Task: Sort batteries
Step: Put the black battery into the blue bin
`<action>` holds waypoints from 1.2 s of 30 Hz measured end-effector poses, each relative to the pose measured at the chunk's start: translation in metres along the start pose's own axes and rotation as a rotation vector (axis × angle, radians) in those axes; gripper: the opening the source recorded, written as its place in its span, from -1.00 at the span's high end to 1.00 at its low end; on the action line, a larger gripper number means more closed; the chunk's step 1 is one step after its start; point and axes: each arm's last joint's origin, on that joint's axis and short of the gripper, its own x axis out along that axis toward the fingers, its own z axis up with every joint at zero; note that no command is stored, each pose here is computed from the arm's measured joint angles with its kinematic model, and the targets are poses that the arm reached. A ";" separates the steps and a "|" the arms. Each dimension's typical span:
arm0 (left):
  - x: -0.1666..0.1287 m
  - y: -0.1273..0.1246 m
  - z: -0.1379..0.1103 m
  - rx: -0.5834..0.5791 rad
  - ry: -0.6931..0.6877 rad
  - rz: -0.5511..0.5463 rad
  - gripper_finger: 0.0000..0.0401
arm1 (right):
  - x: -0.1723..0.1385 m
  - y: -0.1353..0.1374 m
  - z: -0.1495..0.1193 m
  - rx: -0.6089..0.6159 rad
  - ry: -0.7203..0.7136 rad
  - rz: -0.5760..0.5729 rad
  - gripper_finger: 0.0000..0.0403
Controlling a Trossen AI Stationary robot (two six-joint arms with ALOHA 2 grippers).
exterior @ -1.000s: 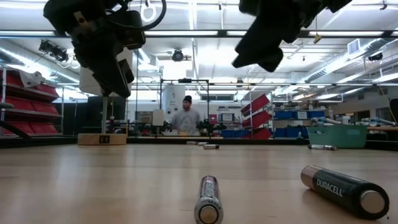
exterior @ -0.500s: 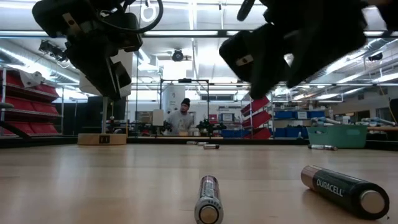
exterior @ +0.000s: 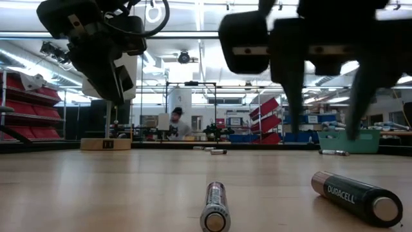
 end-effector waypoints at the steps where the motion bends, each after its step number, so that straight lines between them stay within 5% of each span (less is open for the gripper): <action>1: 0.000 0.000 0.000 -0.004 -0.003 0.003 0.53 | 0.002 0.001 0.000 -0.021 0.000 0.009 0.34; 11: 0.000 0.000 0.000 -0.057 -0.006 0.003 0.53 | 0.006 0.000 0.005 -0.174 -0.049 -0.012 0.34; 24: 0.000 -0.002 -0.001 -0.102 0.002 -0.001 0.53 | 0.040 0.002 -0.004 -0.229 -0.050 0.051 0.35; 30: 0.000 -0.002 -0.001 -0.103 -0.001 0.001 0.53 | 0.037 -0.005 -0.014 -0.126 -0.022 0.080 0.52; 36: 0.000 -0.002 -0.001 -0.112 -0.006 0.010 0.53 | 0.032 -0.013 -0.025 0.129 -0.010 0.118 0.86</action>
